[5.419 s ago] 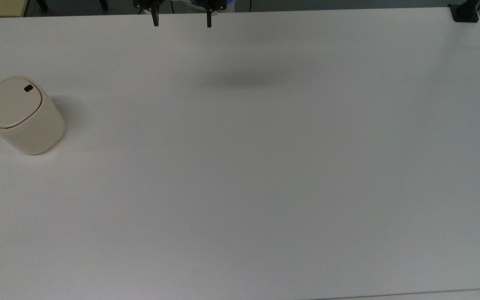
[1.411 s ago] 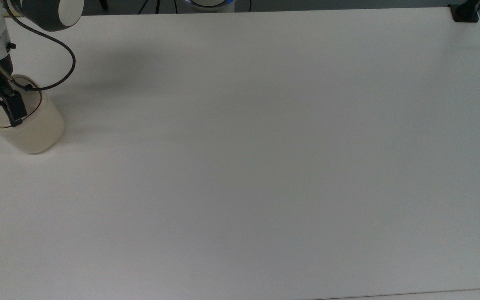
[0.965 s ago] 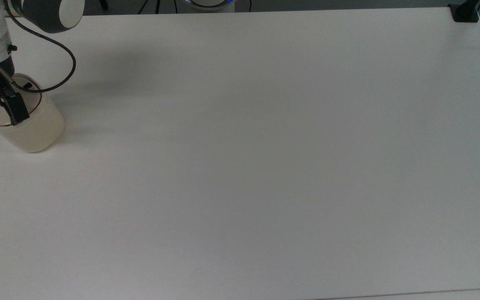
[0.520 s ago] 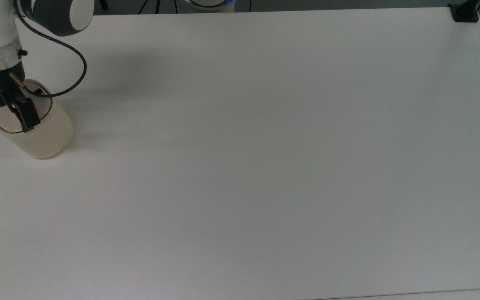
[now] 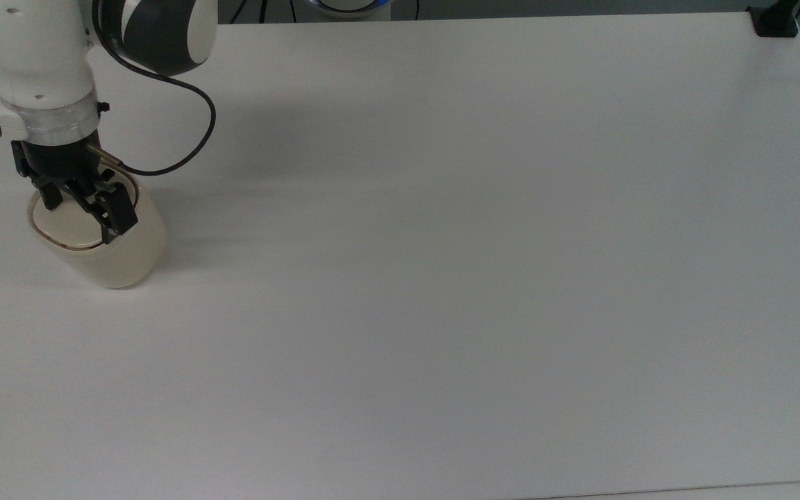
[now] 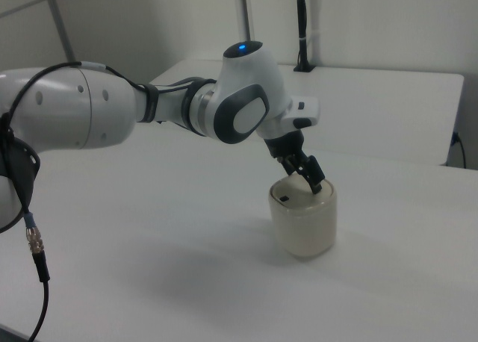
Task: Open the trash bin
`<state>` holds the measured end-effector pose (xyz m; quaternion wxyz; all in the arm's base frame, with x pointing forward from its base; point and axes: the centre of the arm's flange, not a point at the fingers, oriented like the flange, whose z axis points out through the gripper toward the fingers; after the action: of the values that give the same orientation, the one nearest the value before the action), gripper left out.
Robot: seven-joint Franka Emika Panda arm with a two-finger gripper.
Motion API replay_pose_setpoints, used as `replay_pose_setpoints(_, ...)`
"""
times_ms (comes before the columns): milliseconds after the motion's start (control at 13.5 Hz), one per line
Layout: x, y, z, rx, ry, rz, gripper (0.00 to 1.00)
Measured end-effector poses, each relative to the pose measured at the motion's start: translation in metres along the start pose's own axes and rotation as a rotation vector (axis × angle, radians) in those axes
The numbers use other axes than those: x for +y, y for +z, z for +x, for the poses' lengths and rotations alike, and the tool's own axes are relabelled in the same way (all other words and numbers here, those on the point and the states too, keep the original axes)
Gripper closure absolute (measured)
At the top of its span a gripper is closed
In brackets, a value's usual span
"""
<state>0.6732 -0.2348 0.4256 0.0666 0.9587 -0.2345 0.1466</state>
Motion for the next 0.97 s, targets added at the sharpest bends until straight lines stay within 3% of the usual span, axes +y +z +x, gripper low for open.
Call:
replay_pose_setpoints(371,-0.033,-0.005,-0.004,0.005,-0.152,0.022,0.0)
replay_pose_setpoints(817,-0.042,-0.01,-0.005,0.006,-0.152,0.043,0.0)
replay_pose_setpoints(965,-0.036,-0.019,-0.007,-0.039,-0.146,0.036,0.0)
